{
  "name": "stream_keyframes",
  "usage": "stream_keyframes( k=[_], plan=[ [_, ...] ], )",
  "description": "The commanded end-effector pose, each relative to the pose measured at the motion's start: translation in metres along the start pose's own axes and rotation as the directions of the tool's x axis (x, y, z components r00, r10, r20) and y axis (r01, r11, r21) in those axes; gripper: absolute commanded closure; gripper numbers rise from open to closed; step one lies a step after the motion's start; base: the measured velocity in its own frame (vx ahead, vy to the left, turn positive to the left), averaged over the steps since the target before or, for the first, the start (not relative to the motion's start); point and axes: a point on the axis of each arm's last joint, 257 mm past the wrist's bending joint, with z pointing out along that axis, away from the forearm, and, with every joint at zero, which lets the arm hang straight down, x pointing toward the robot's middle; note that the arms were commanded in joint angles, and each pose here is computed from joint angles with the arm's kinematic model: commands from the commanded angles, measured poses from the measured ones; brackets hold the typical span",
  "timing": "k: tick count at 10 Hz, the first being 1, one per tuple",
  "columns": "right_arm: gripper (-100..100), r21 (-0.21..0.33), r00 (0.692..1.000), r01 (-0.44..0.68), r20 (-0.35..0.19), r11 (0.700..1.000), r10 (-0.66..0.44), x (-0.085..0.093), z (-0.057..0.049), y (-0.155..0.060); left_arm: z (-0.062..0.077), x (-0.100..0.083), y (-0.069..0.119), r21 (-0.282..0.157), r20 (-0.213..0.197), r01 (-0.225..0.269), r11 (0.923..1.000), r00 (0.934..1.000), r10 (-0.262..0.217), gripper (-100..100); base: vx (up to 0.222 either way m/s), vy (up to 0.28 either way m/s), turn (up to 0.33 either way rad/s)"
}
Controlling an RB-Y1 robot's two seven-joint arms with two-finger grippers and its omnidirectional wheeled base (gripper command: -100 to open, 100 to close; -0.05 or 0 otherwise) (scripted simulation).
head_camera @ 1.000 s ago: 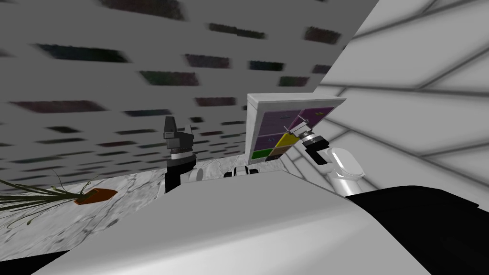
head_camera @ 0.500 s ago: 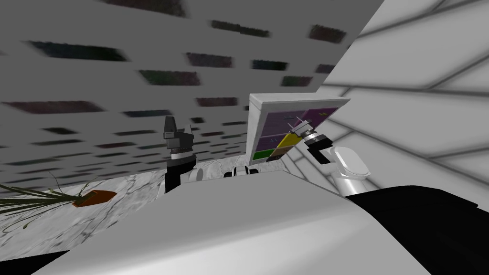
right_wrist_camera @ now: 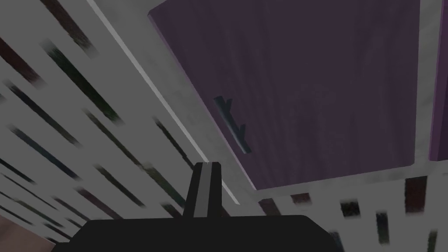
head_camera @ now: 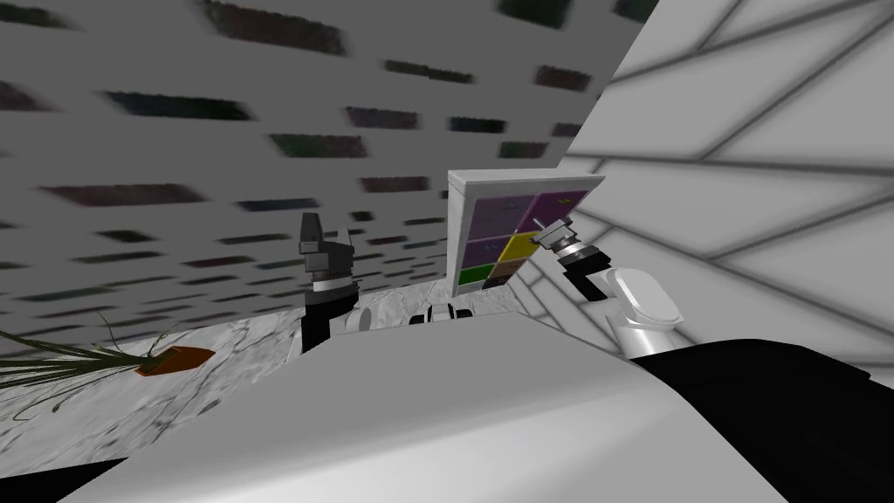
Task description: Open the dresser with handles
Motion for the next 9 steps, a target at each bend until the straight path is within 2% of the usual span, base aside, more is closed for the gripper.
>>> stream_keyframes(
  k=[1, 7, 8, 9],
  plan=[
    [-100, 0.023, 0.998, 0.036, -0.047, 0.999, -0.035, 0.015, -0.005, -0.009, 0.0, 0.0, 0.0, 0.0, 0.0, 0.0, 1.0, 1.0, 0.0, 0, 0.113, 0.164, -0.072],
    [-100, 0.073, 0.978, 0.133, -0.173, 0.988, -0.119, 0.053, -0.02, -0.035, 0.0, 0.0, 0.0, 0.0, 0.0, 0.0, 1.0, 1.0, 0.0, 0, 0.116, 0.189, -0.054],
    [-100, 0.077, 0.974, 0.143, -0.186, 0.987, -0.126, 0.057, -0.022, -0.038, 0.0, 0.0, 0.0, 0.0, 0.0, 0.0, 1.0, 1.0, 0.0, 0, 0.1, 0.175, -0.039],
    [-100, 0.072, 0.977, 0.135, -0.174, 0.988, -0.121, 0.055, -0.021, -0.036, 0.0, 0.0, 0.0, 0.0, 0.0, 0.0, 1.0, 1.0, 0.0, 0, 0.039, 0.082, -0.009]
  ],
)
